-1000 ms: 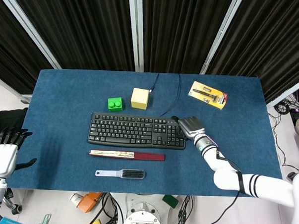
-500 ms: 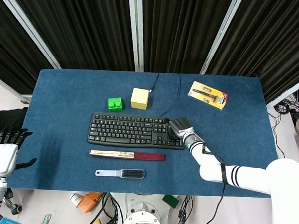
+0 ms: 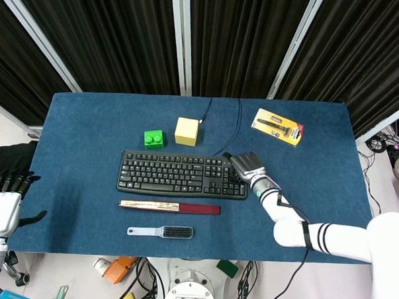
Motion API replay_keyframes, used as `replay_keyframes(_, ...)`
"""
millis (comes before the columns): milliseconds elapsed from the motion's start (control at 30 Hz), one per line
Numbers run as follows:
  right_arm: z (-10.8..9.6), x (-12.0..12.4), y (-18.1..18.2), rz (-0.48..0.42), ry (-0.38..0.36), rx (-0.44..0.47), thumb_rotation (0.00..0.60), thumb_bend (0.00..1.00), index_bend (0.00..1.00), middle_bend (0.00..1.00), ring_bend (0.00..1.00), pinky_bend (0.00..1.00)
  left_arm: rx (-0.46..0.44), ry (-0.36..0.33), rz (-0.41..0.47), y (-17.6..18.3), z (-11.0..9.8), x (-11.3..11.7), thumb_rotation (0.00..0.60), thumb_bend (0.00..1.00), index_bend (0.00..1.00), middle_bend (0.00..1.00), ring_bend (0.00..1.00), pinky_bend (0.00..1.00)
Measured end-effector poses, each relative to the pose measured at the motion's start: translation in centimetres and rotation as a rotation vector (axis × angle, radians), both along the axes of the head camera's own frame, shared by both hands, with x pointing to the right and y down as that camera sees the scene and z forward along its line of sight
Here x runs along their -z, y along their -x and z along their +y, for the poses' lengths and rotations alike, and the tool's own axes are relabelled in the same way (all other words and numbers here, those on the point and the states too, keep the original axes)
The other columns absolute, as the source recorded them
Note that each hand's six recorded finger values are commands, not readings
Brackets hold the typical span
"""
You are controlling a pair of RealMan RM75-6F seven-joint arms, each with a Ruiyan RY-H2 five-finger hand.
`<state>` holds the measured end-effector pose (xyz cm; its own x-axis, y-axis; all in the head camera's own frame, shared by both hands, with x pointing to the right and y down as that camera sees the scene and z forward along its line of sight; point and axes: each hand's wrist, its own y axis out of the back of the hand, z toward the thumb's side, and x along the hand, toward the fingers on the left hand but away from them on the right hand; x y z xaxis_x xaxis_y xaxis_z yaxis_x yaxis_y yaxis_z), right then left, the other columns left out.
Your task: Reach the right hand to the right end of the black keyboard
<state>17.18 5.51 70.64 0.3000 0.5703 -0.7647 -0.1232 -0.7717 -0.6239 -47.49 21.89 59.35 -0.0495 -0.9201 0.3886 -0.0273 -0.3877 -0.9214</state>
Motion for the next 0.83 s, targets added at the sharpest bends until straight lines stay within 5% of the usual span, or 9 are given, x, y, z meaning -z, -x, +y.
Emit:
replay_keyframes(67,-0.4,1.6,-1.2,0.005,-0.059,-0.01,0.319,0.89,0.09,0.9,0.96,0.98,-0.002,-0.006,0.004,-0.1,-0.1,0.1,0.6,0.06,0.23,0.16,0.09,0.01)
replay_keyframes(133,-0.7,3.1,-2.6,0.013,-0.119,-0.022,0.315,0.67,0.02,0.74,0.8,0.85,-0.004,-0.013,0.009,-0.2,-0.2,0.2,0.6,0.06,0.23,0.16,0.09,0.01)
replay_keyframes(300,-0.3,7.4,-8.0,0.053,-0.315,-0.075,0.311,0.27,0.0,0.17,0.17,0.33,-0.01,-0.02,0.019,-0.4,-0.2,0.2,0.6,0.06,0.23,0.16,0.09,0.01)
replay_keyframes(367,0.6,9.1,-10.7,0.07,-0.395,-0.106,0.31,0.18,0.0,0.04,0.03,0.13,-0.011,-0.025,0.023,-0.4,-0.3,0.2,0.6,0.06,0.23,0.16,0.09,0.01)
replay_keyframes(433,1.8,10.4,-13.2,0.079,-0.451,-0.14,0.31,0.16,0.0,0.0,0.0,0.0,-0.01,-0.029,0.026,-0.5,-0.2,0.3,0.6,0.06,0.23,0.16,0.09,0.01)
replay_keyframes(667,8.6,14.3,-21.8,0.082,-0.576,-0.308,0.311,0.15,0.0,0.0,0.0,0.0,-0.009,-0.044,0.033,-0.5,-0.2,0.6,0.6,0.06,0.23,0.16,0.09,0.01)
replay_keyframes(833,12.9,15.6,-24.8,0.056,-0.584,-0.373,0.31,0.15,0.0,0.0,0.0,0.0,-0.011,-0.051,0.037,-0.6,-0.1,0.7,0.6,0.06,0.23,0.16,0.09,0.01)
